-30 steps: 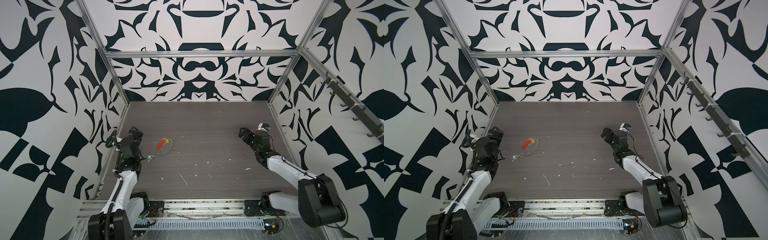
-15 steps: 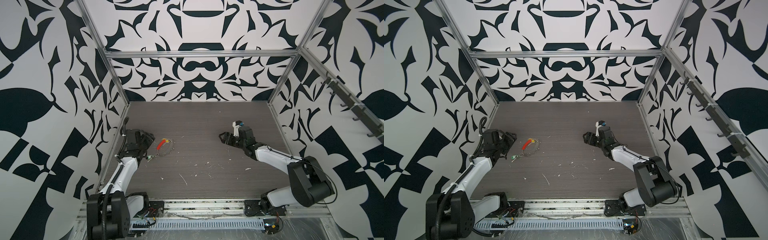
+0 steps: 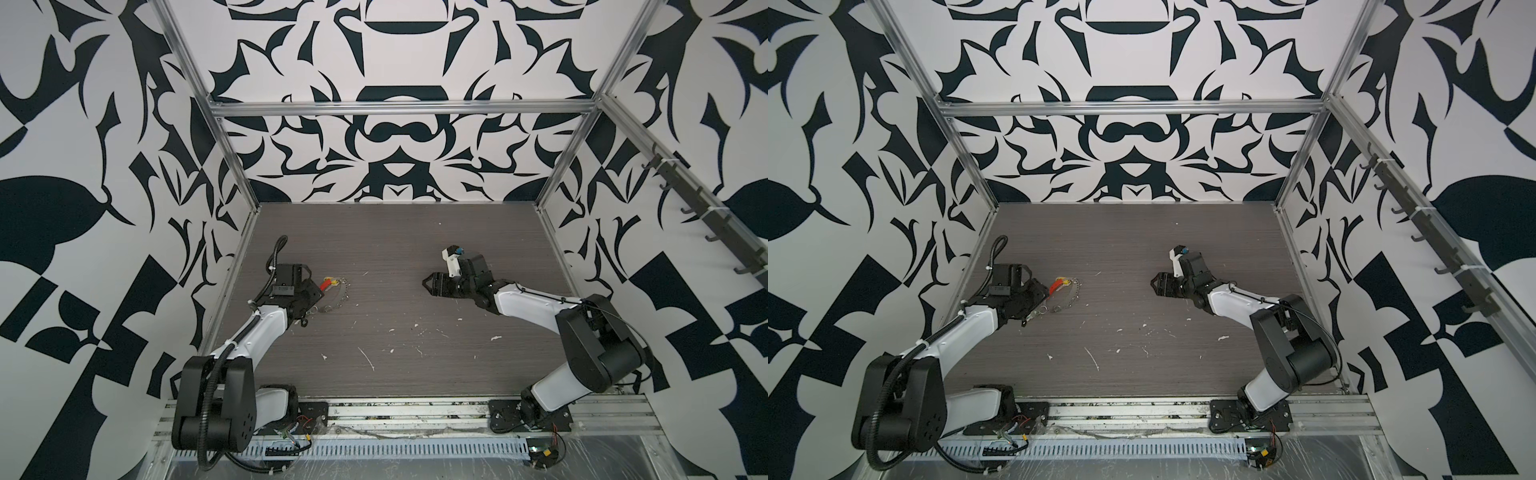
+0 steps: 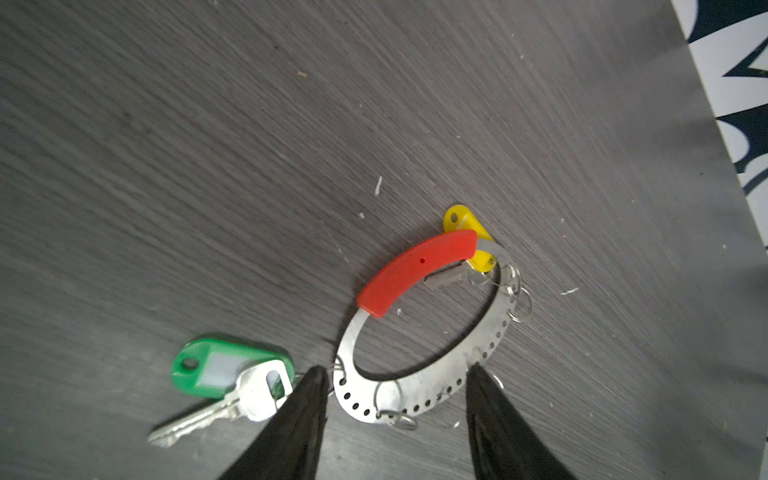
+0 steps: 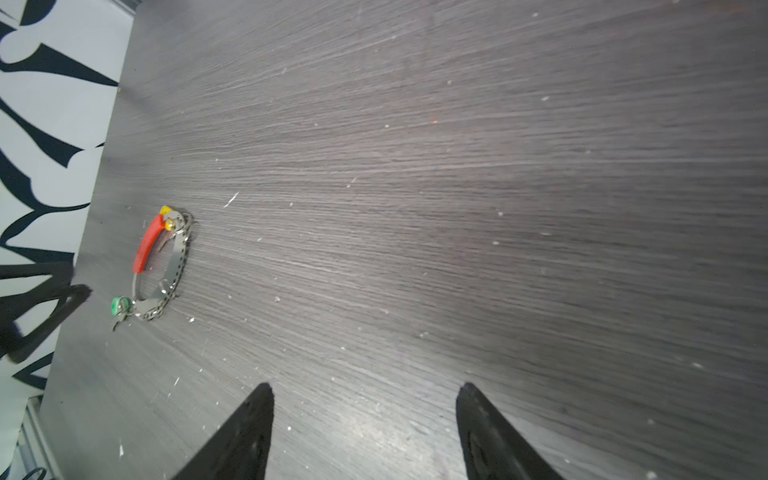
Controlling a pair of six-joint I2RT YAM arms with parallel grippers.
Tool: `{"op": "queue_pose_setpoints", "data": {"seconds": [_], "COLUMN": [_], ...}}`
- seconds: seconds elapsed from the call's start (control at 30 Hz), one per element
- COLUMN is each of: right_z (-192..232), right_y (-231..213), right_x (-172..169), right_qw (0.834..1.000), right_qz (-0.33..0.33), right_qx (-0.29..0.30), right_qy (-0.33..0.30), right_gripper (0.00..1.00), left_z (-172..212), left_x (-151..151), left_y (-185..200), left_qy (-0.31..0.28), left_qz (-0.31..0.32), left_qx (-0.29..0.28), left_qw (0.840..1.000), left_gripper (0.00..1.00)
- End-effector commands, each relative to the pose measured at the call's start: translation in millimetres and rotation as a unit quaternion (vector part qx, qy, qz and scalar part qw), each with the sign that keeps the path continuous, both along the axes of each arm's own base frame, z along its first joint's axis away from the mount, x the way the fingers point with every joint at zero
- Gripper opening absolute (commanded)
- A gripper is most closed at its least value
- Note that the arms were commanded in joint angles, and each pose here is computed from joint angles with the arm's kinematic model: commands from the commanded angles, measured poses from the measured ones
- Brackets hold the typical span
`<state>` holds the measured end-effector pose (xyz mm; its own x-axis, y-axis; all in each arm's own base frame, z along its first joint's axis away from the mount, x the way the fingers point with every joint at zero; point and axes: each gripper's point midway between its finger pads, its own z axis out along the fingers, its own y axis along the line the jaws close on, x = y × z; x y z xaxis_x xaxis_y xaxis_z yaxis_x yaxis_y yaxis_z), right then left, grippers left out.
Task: Remove the keys from the keyring
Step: 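Move left gripper over the red sleeve while right gripper advances, then lower the left gripper and close it on the red sleeve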
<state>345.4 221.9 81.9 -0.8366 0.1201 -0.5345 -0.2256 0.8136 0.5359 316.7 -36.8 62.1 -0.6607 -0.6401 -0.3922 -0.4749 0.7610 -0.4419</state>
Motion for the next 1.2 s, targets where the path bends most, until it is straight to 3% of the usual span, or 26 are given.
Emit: {"op": "queue_pose_setpoints", "data": {"seconds": [0.0, 0.2, 0.47, 0.63, 0.97, 1.17], "right_z": [22.1, 20.8, 16.1, 15.0, 14.8, 13.4], "right_y": [10.5, 10.4, 10.5, 10.0, 10.0, 9.7], "right_x": [6.2, 3.6, 1.6, -0.2, 0.3, 0.2], "right_qw": [0.999, 0.999, 0.999, 0.999, 0.999, 0.999], "right_qz": [0.019, 0.025, 0.025, 0.026, 0.029, 0.030], "right_qx": [0.013, 0.011, 0.012, 0.013, 0.008, 0.007], "right_qy": [-0.027, -0.025, -0.018, -0.016, -0.020, -0.019], "right_gripper": [0.72, 0.72, 0.71, 0.71, 0.71, 0.71], "left_z": [-11.7, -13.3, -4.3, -11.3, -35.4, -51.4], "left_x": [4.4, 16.4, 28.6, 31.3, 32.6, 24.9], "left_y": [2.4, -17.3, -4.9, 6.8, -26.5, -26.9], "left_qy": [0.020, 0.012, 0.018, 0.072, 0.112, 0.162], "left_qz": [-0.002, -0.036, -0.024, -0.042, -0.118, -0.120], "left_qx": [0.017, 0.012, 0.102, 0.191, 0.197, 0.210], "left_qw": [1.000, 0.999, 0.994, 0.978, 0.967, 0.957], "left_gripper": [0.56, 0.51, 0.53, 0.60, 0.63, 0.56]}}
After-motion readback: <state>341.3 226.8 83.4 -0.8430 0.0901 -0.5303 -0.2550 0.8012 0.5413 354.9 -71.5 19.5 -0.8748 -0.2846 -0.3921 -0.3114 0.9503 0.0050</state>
